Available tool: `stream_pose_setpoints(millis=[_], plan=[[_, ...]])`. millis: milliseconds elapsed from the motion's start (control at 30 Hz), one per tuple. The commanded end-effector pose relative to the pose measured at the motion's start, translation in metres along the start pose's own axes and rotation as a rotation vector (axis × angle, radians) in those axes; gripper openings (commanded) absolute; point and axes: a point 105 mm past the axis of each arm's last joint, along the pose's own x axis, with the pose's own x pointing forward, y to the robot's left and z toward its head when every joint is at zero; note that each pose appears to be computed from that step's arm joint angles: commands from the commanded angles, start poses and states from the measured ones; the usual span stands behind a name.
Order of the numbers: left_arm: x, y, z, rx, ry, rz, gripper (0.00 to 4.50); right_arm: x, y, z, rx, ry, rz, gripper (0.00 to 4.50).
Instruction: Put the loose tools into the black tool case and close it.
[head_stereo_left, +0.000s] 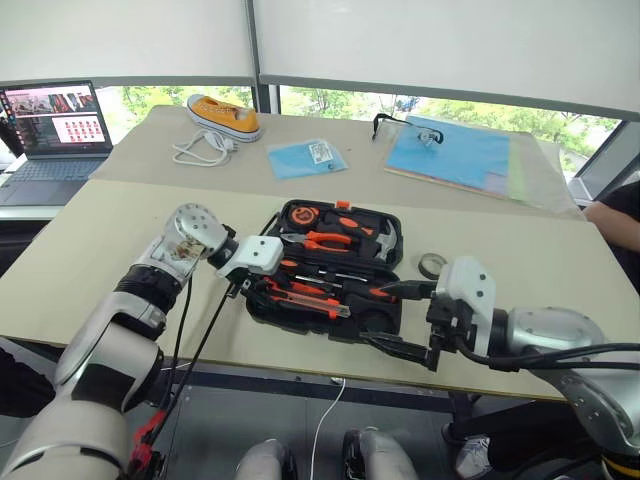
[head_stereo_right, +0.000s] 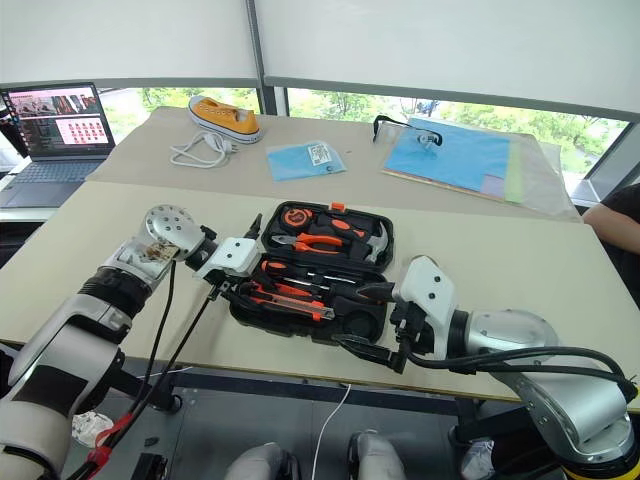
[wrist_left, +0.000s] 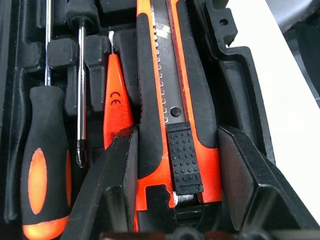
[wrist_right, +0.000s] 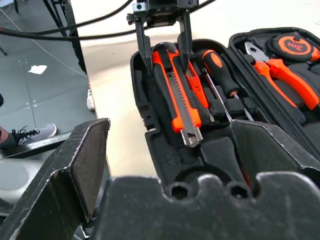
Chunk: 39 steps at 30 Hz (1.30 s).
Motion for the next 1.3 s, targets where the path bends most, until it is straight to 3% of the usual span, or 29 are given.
stream_pose_setpoints(millis=[33, 167, 200, 233, 267, 367, 633, 733, 1067, 1300], plan=[[-0.002, 0.002, 0.004, 0.023, -0.001, -0.001, 1.79, -0.005, 0.000, 0.010, -0.043, -0.023, -0.024, 4.50], [-0.002, 0.000, 0.005, 0.006, -0.019, -0.003, 1.79, -0.006, -0.003, 0.009, -0.046, -0.018, -0.030, 4.50], [-0.003, 0.000, 0.006, 0.006, -0.023, -0.003, 2.81, -0.006, -0.003, 0.009, -0.046, -0.017, -0.031, 4.50], [-0.003, 0.000, 0.007, -0.005, -0.034, -0.001, 2.92, -0.006, -0.004, 0.009, -0.046, -0.016, -0.031, 4.50], [-0.004, 0.000, 0.009, -0.018, -0.044, -0.002, 3.43, -0.005, -0.005, 0.008, -0.046, -0.016, -0.031, 4.50], [-0.006, -0.003, 0.014, -0.042, -0.073, -0.008, 4.41, -0.003, -0.007, 0.008, -0.048, -0.015, -0.028, 4.50], [-0.021, 0.004, 0.017, -0.062, -0.102, 0.055, 4.47, 0.002, -0.010, 0.010, -0.050, -0.021, -0.010, 4.50], [-0.021, 0.006, 0.020, -0.064, -0.122, 0.066, 3.81, 0.003, -0.010, 0.010, -0.049, -0.022, -0.008, 4.50], [-0.006, 0.002, 0.019, -0.013, -0.104, 0.036, 0.03, 0.004, -0.010, 0.010, -0.038, -0.026, -0.011, 4.50], [0.008, 0.004, 0.004, 0.043, 0.007, 0.043, 0.03, 0.002, -0.010, 0.010, -0.030, -0.024, -0.017, 4.50]])
